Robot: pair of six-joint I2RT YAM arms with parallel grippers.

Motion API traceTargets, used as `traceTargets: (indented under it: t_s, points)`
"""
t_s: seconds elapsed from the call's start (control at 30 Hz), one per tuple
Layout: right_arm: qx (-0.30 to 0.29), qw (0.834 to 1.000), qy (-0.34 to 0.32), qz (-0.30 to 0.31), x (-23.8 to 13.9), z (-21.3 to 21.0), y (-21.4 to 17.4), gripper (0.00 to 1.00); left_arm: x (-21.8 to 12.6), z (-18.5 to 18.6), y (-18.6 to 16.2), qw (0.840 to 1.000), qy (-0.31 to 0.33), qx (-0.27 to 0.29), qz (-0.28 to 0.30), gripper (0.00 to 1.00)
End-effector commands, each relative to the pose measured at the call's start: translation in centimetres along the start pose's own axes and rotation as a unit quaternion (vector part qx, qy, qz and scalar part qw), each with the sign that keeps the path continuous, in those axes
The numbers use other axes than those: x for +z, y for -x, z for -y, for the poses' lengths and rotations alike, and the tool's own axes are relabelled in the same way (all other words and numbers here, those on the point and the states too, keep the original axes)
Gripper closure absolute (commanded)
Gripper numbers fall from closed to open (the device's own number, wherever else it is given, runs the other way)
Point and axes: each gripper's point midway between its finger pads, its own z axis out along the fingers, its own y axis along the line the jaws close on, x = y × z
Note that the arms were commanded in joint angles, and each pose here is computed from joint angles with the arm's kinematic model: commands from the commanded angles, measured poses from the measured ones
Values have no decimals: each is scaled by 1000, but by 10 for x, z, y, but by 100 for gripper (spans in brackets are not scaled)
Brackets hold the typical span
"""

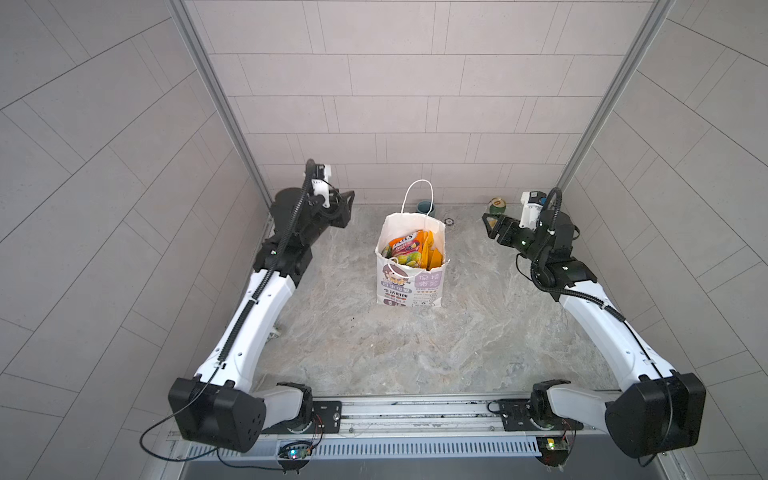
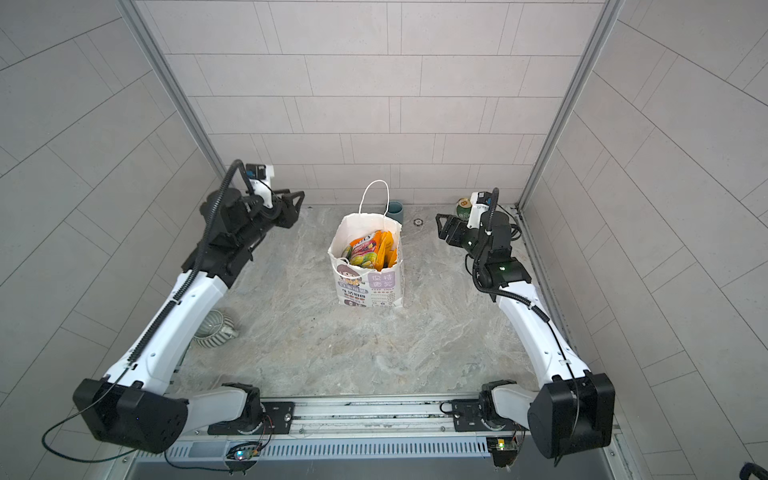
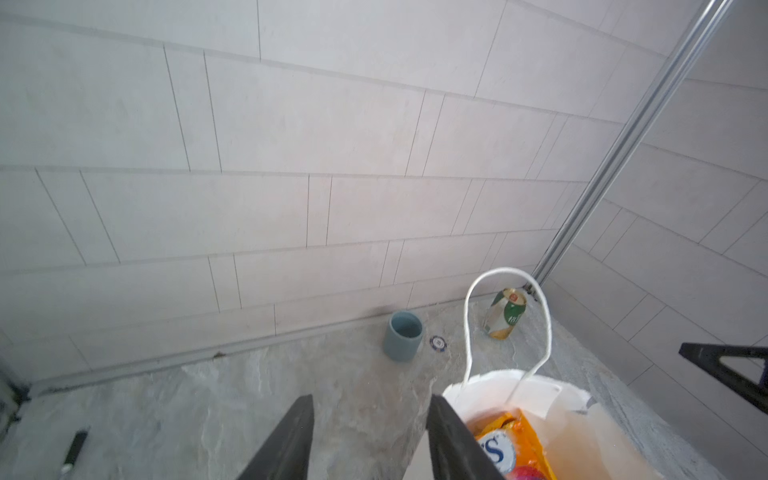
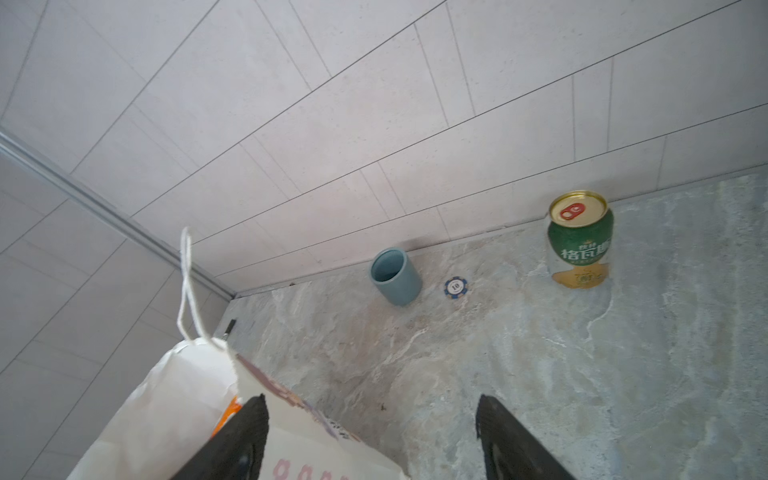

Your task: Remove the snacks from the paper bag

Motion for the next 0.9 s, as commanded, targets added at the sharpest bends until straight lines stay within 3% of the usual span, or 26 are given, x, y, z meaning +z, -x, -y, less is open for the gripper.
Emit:
traceTargets:
  t_s: [0.0, 0.07, 0.17, 0.2, 0.3, 0.63, 0.87]
  points:
    - [-8, 999, 29, -25, -14, -17, -27, 25, 15, 40, -36, 984, -121, 59, -117, 47]
    - [-31, 998, 46, -39, -25, -27, -47, 26, 26, 45, -48, 971, -159, 76, -162, 46]
    - [-81, 993, 60, -65, -41, -41, -81, 26, 41, 56, -71, 949, -209, 93, -216, 31]
    - [-96, 991, 60, -71, -46, -43, -91, 26, 45, 58, -80, 943, -217, 103, -232, 30]
    - [-94, 991, 50, -86, -56, -35, -113, 25, 57, 65, -101, 925, -232, 133, -269, 26]
    - [-79, 985, 34, -152, -67, -3, -183, 24, 89, 61, -130, 899, -259, 151, -320, 26]
    - [-61, 986, 37, -151, -70, 1, -195, 25, 106, 65, -148, 886, -265, 176, -337, 31]
